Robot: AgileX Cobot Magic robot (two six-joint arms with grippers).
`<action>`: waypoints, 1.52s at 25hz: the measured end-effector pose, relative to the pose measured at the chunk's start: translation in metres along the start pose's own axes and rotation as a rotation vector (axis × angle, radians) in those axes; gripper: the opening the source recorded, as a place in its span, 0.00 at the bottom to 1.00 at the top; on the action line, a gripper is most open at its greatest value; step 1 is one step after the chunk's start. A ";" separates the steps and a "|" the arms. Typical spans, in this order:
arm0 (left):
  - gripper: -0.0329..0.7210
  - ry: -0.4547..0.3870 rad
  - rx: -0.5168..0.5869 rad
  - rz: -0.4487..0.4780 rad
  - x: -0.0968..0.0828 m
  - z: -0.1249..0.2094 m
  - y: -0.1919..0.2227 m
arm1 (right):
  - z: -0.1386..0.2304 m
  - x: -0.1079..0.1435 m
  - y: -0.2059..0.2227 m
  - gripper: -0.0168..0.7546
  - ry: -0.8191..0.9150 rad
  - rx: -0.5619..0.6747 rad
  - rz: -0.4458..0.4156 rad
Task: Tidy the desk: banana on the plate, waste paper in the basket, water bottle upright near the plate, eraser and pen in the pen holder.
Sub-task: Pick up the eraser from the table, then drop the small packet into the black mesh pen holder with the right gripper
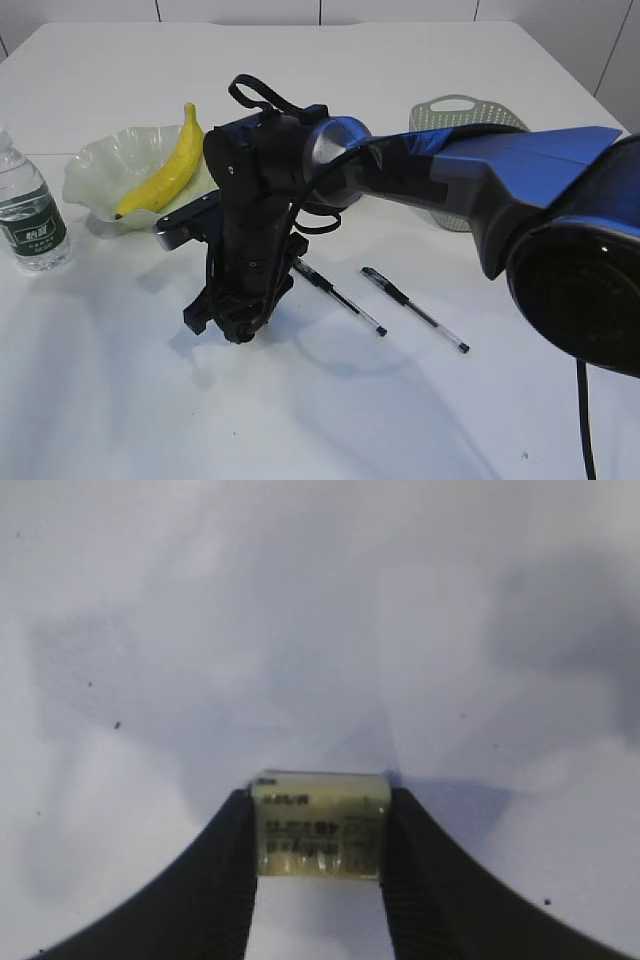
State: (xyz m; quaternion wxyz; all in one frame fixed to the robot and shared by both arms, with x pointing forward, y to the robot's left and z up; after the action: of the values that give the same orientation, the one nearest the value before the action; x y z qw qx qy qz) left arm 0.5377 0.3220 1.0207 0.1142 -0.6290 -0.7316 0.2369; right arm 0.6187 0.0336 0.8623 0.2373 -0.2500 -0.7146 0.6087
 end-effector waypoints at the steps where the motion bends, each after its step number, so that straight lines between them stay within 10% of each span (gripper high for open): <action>1: 0.38 0.000 0.000 0.000 0.000 0.000 0.000 | 0.000 0.000 0.000 0.38 0.000 0.001 0.000; 38: 0.38 0.000 0.003 -0.007 0.001 0.000 0.000 | -0.052 -0.042 -0.117 0.36 0.135 -0.305 0.194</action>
State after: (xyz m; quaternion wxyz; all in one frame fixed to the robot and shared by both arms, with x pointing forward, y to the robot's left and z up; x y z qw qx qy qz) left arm 0.5373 0.3228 1.0202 0.1161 -0.6262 -0.7334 0.2377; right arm 0.6761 0.0293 0.9843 0.1843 -0.3911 -0.7537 0.4950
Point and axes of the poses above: a point on each arm's last joint axis where the gripper is mounted, y pointing out along that axis toward the gripper, x along the wrist's bending axis when the last joint is at zero, z = x × y, the point moved 4 cm from there along y, pointing out along that axis toward the gripper, and after that the axes turned 3 degrees about -y, right-handed, at the moved point
